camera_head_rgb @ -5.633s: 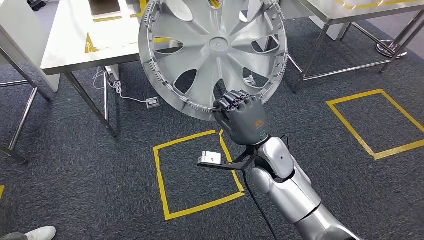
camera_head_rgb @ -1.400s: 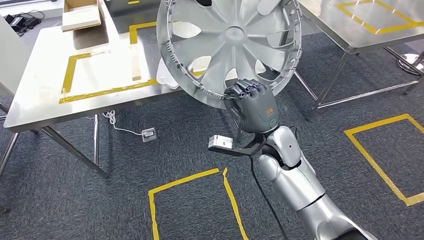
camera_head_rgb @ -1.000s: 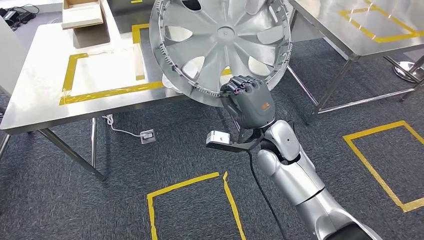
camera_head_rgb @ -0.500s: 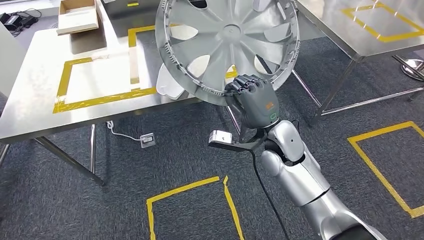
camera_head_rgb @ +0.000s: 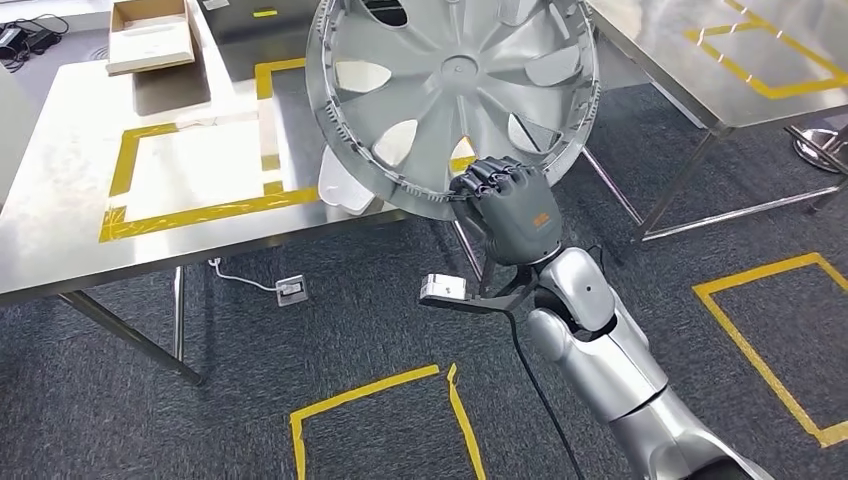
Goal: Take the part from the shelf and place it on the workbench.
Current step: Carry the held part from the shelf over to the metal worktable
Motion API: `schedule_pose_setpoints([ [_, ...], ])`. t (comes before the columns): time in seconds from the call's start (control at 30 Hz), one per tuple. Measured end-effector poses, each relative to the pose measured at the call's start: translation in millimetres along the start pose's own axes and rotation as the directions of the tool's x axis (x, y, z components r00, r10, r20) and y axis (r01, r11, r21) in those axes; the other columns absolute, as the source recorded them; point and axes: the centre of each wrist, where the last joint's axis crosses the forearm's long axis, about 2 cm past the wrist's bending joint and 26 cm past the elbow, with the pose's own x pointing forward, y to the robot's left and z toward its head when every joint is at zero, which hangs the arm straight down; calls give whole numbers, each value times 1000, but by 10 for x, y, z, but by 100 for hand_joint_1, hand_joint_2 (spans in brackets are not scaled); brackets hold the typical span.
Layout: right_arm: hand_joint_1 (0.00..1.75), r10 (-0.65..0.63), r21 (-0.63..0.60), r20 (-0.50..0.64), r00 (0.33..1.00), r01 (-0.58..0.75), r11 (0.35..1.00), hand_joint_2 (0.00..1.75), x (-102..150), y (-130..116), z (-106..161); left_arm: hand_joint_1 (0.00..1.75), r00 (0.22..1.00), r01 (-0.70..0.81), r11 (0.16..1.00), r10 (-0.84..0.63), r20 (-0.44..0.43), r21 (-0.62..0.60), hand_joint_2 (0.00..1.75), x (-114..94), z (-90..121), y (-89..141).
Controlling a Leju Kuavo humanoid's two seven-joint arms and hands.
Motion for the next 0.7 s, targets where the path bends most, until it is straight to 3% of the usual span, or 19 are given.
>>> schedule_pose_setpoints([
  [0.7, 175, 46, -29, 42, 998, -45, 999, 175, -63, -183, -277, 0, 1000, -7, 1000, 7, 17, 3, 175, 0, 16, -23],
])
